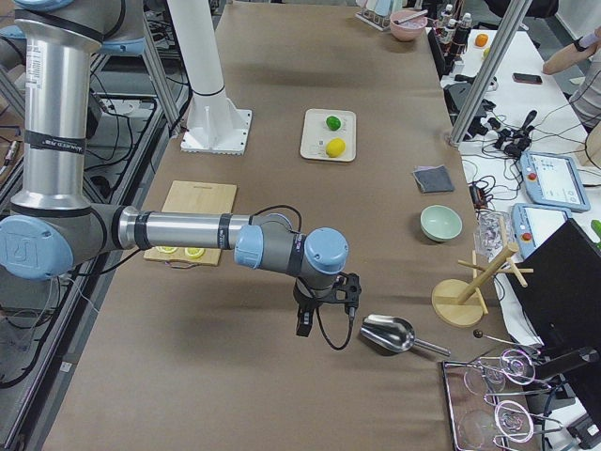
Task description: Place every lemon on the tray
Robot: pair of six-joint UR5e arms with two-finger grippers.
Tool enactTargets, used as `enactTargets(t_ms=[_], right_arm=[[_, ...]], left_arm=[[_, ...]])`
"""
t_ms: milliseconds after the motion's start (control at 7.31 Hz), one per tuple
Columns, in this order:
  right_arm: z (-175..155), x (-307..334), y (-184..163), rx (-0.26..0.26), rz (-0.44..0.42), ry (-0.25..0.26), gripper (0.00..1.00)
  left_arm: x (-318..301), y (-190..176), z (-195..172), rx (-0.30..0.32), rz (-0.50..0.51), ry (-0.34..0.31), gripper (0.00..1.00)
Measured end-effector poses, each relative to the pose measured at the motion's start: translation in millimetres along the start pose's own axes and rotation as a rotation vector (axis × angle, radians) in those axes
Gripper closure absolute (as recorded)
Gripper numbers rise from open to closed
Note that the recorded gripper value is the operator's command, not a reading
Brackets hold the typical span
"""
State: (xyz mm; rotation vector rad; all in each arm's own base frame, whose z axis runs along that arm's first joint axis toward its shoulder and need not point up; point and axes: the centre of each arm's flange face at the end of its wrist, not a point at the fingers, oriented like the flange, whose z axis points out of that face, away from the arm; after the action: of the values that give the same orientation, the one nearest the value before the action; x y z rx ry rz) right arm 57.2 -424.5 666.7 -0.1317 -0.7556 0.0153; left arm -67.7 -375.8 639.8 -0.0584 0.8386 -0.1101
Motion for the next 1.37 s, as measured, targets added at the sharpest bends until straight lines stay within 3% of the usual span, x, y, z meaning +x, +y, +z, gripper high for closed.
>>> enactTargets(t_ms=[274,1368], right_arm=[[-3,2,1,0.008,0.002,0.001,0.01],[-22,-5,7,0.050,0.003,0.000,0.01]], left_arm=[[-11,7,-2,0.004,0.056,-0.001,0.02],[-14,10,-4,0.008,0.065,-0.004,0.02]])
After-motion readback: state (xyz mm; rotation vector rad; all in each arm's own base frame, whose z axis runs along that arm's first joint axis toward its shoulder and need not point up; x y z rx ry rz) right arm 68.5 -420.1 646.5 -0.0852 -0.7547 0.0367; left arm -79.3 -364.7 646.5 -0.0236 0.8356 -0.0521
